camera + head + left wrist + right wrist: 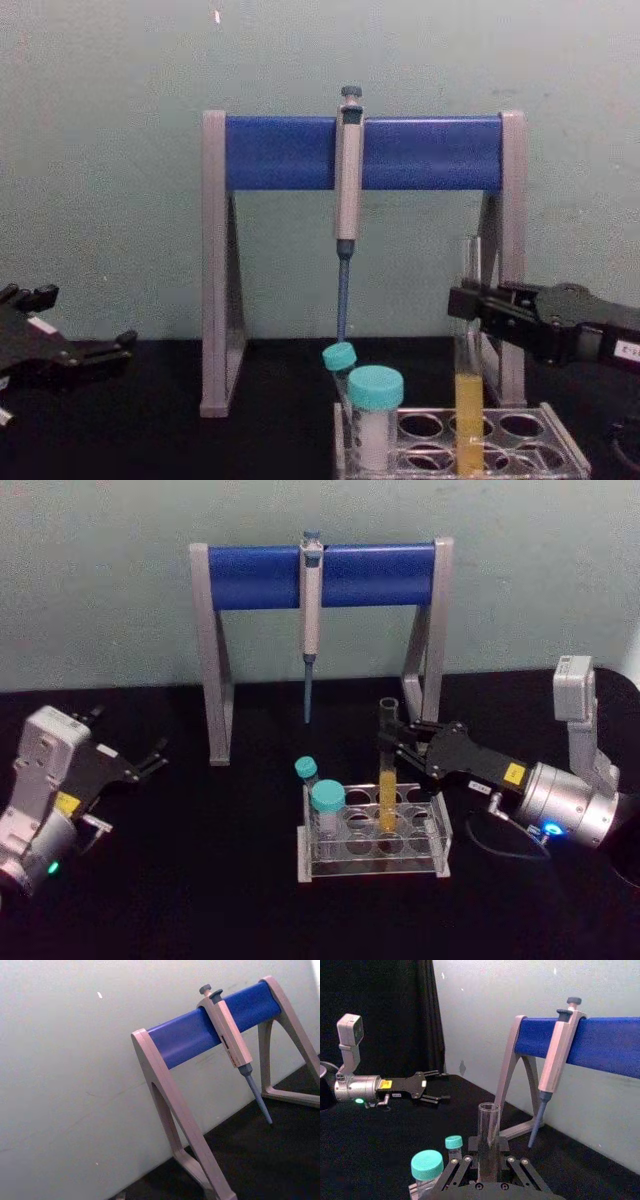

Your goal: Pick up the test tube from the test tube rack, shake it, then place it back into the test tube rack.

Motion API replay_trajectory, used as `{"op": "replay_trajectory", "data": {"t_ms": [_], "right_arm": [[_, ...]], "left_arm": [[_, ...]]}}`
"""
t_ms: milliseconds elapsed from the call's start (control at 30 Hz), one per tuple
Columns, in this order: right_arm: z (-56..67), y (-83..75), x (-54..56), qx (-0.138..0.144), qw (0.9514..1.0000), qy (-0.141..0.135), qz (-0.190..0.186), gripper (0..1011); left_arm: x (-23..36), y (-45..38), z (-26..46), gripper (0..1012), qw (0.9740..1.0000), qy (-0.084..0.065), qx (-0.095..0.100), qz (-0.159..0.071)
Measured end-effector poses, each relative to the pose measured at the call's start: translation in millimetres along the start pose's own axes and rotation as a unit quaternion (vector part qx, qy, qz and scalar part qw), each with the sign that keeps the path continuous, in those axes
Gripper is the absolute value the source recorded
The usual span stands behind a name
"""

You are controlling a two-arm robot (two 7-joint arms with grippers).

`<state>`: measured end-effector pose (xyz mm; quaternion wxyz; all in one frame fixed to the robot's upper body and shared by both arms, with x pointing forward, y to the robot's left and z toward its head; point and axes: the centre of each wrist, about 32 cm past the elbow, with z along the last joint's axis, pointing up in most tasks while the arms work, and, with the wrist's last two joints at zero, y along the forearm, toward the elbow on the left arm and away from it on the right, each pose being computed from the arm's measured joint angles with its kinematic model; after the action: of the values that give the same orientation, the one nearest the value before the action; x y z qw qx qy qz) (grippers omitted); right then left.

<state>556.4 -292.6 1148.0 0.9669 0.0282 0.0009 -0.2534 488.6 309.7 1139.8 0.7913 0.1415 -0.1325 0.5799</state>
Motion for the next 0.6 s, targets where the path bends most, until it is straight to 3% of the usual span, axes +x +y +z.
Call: {"op": "replay_trajectory", "data": {"t_ms": [600], "right_arm": [[-2.7, 0.5, 1.4, -0.015, 0.9999, 0.007, -0.001, 232]], "left_arm": [[0.0, 0.0, 0.0, 1001, 1.0, 0.0, 0.0, 0.0]]}}
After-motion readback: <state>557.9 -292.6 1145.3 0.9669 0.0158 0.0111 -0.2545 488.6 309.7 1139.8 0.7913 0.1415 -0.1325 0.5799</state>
